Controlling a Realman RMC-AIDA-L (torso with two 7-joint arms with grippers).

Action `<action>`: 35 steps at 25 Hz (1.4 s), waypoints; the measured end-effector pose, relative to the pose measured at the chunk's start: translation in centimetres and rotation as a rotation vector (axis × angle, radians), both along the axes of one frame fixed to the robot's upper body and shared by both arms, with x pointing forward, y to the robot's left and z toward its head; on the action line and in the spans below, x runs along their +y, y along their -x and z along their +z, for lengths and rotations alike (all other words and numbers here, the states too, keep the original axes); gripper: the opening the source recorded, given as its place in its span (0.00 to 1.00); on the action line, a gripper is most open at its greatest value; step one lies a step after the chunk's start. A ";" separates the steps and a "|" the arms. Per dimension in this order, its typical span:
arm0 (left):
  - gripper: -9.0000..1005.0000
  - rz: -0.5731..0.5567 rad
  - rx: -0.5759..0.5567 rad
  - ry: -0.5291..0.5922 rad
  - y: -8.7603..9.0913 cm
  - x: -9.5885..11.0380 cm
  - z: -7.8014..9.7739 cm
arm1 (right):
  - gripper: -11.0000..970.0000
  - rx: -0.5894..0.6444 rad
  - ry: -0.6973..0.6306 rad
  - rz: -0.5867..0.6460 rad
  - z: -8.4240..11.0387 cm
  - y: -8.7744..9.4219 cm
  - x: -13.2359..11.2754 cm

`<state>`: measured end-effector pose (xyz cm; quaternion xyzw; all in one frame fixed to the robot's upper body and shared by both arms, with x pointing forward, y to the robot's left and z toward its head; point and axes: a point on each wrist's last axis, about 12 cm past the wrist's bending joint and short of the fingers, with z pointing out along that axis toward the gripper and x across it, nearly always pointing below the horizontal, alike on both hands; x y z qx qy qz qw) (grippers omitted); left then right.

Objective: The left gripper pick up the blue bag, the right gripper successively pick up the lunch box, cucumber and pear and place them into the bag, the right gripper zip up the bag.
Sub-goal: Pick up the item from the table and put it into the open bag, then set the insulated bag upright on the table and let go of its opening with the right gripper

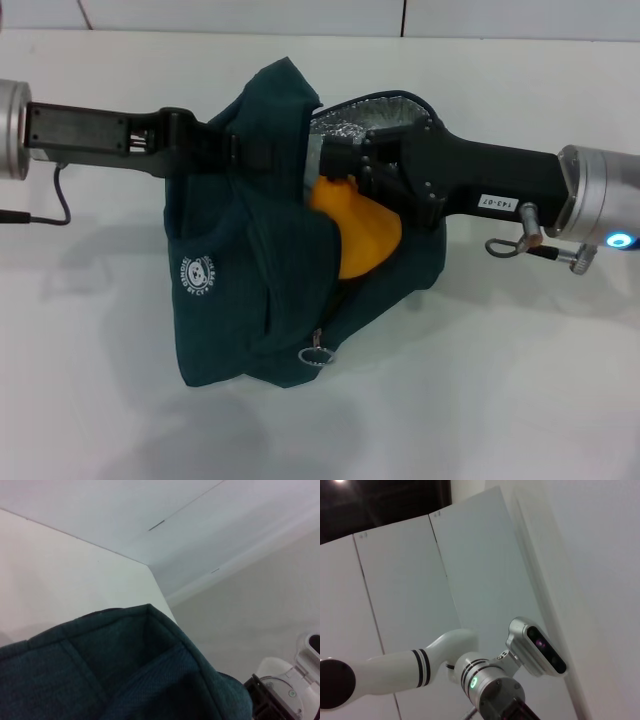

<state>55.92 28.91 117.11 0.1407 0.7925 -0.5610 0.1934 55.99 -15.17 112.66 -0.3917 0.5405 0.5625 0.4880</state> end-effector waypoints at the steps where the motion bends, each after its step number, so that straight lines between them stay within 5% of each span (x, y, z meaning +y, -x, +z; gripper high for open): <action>1: 0.05 0.001 0.001 0.000 0.0 0.0 0.0 | 0.12 0.006 0.000 0.002 0.0 0.0 0.0; 12: 0.05 0.007 0.003 0.000 0.1 0.3 -0.1 | 0.13 0.074 -0.081 -0.074 -0.6 1.0 -1.9; 18: 0.05 0.009 0.006 0.002 0.2 0.4 -0.1 | 0.35 0.114 -0.157 -0.152 -1.4 2.3 -4.4; 20: 0.05 0.008 0.005 0.004 0.2 0.4 -0.1 | 0.57 0.147 -0.200 -0.206 -2.0 3.1 -5.9; 28: 0.05 0.007 -0.001 0.017 0.2 0.2 0.1 | 0.57 0.504 -0.307 -0.414 -5.7 6.2 -11.8; 35: 0.05 0.003 -0.002 0.019 0.1 -0.1 0.0 | 0.57 0.681 -0.285 -0.436 -7.4 6.5 -11.7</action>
